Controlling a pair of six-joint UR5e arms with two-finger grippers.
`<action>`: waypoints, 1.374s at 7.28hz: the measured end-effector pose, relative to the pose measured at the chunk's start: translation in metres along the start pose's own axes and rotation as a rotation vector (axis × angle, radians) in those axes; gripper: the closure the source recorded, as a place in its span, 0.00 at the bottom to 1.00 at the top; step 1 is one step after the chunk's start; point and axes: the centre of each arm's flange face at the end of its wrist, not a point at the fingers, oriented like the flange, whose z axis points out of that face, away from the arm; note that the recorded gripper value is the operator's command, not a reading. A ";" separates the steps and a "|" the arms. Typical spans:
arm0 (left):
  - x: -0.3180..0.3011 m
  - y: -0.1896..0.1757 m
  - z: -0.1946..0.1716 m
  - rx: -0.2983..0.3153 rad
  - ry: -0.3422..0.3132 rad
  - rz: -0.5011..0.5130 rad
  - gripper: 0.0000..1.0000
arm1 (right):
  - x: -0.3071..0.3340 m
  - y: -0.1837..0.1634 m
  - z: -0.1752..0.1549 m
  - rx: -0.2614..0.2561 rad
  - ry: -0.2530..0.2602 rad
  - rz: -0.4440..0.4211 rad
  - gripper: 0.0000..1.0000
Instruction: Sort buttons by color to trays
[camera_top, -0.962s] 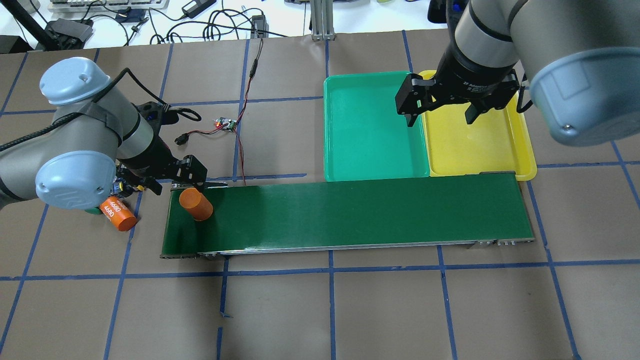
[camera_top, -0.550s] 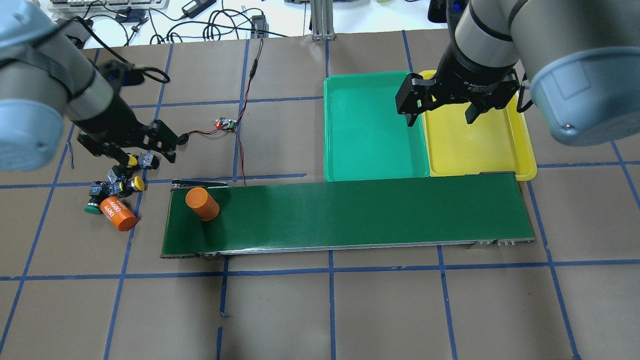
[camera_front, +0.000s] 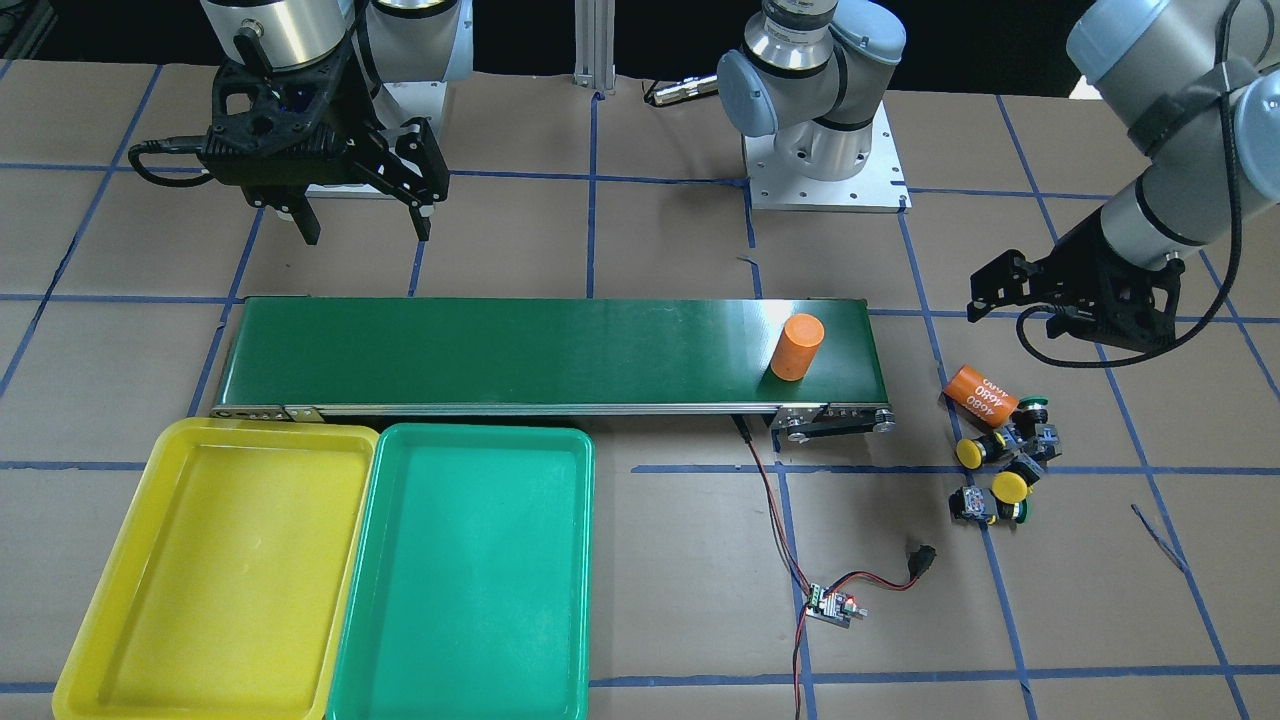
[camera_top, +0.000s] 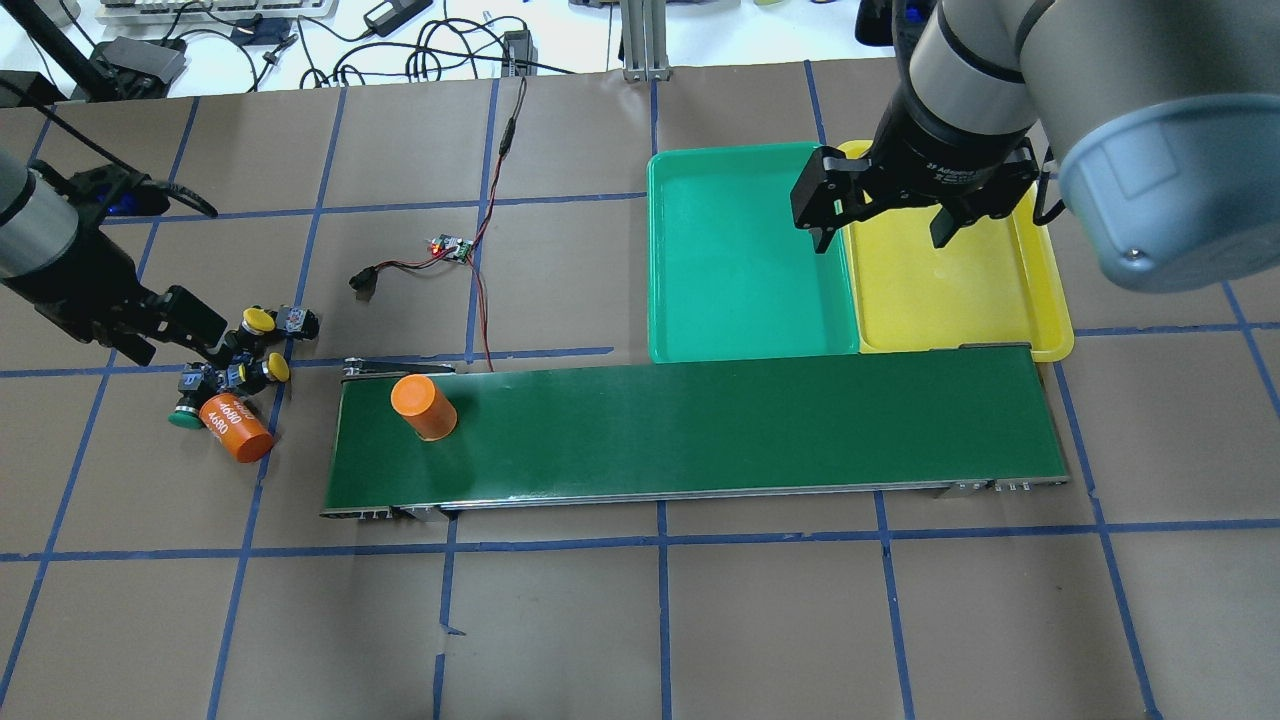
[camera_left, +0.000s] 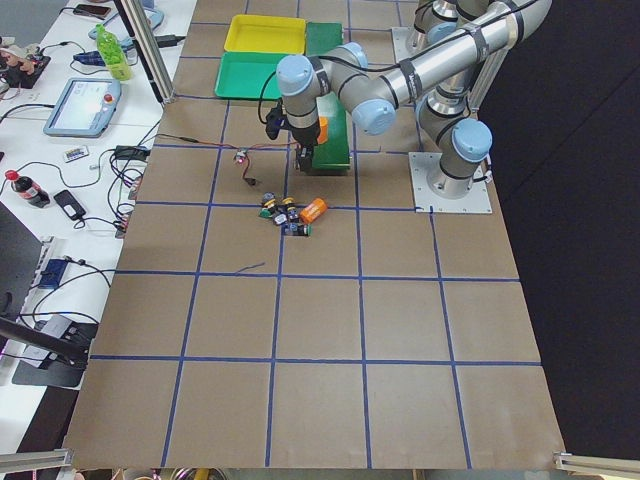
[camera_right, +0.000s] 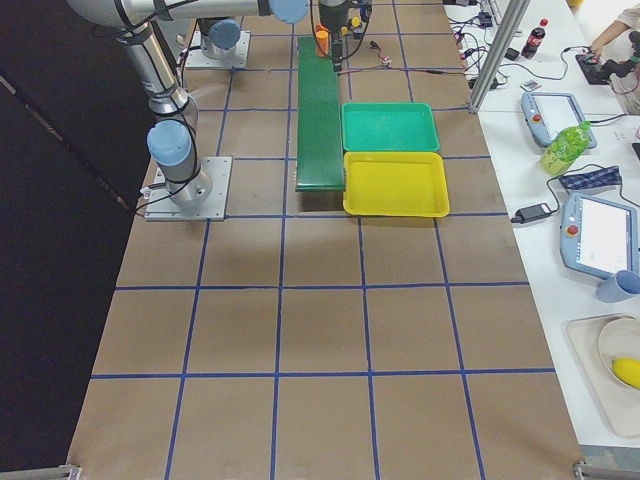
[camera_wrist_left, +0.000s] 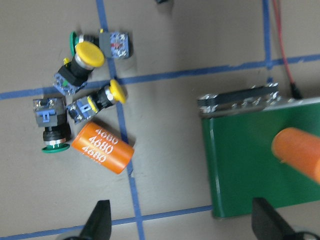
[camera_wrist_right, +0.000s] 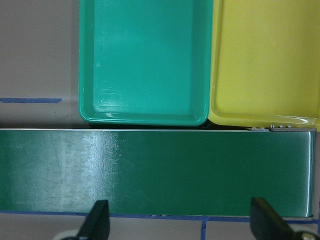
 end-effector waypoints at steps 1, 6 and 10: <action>-0.007 0.004 0.027 0.011 -0.008 0.047 0.00 | 0.000 0.000 0.000 -0.001 0.000 0.000 0.00; -0.011 0.011 0.116 0.033 -0.039 0.369 0.00 | 0.000 0.000 0.000 -0.001 0.000 0.000 0.00; -0.049 0.013 0.134 0.001 -0.056 0.411 0.00 | 0.000 0.001 -0.001 0.000 -0.001 0.000 0.00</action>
